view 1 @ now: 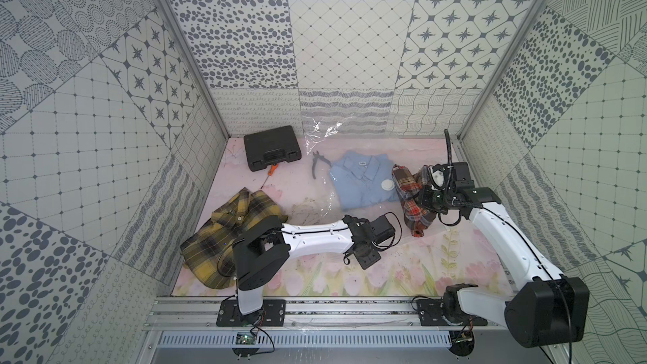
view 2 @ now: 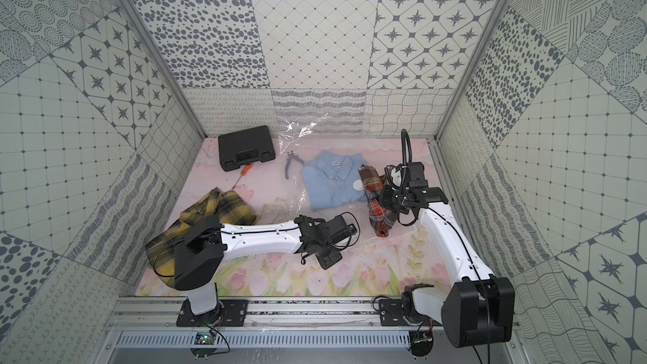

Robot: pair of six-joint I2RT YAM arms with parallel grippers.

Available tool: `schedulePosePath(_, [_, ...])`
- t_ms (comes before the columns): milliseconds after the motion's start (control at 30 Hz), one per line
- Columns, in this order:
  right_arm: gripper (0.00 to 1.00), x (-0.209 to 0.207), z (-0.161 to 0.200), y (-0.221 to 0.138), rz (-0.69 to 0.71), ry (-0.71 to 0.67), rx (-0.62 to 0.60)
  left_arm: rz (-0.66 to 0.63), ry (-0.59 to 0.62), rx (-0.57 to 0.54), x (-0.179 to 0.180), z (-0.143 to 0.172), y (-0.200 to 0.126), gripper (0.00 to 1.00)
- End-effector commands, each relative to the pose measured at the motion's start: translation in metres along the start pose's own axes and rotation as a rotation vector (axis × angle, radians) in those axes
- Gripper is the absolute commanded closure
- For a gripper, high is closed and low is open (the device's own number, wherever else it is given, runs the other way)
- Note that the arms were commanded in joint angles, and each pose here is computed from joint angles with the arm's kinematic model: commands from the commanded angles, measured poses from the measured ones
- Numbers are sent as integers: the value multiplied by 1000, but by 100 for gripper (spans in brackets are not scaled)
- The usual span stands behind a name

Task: Place the folded shirt into the vacuum bag
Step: Open the vacuum bag at the center of the board.

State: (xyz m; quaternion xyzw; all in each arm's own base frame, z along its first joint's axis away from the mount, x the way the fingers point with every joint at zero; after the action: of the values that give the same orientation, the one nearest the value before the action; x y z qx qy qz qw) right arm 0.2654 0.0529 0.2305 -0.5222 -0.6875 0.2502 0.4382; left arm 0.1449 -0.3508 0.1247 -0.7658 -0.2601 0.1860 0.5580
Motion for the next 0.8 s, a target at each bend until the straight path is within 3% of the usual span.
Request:
schedulePosePath(0, [100,2,-8,-9,-16,-45,-79,-101,145,25,3,-2,12,39])
schedulePosePath(367, [100,-7,-1,-11,7,-38,-71,-246,186,-25,13,-16,29,56])
schedulePosePath(633, [100,-9,0,-19,5,-34,-79,-246,130,-76,21,-25,21,86])
schedulePosePath(700, [100,-9,4,-20,2,-33,-75,-216,97,-92,23,-28,15,84])
schedulePosePath(767, [100,-9,6,-23,3,-36,-76,-182,78,-96,24,-31,11,73])
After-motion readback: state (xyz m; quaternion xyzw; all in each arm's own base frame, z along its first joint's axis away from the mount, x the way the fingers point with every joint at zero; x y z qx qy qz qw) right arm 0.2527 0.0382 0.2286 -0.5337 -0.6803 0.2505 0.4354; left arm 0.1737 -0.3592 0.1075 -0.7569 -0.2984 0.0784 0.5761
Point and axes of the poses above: each gripper's point midway between its finger pads, its own y axis out along the fingers, its own x axis along the line the jaws close on, z = x × y, the point moved 8 cm from there along -y, back along the fingers, and after that the axes turned 11 degrees about -y, right-handed, at the moved point
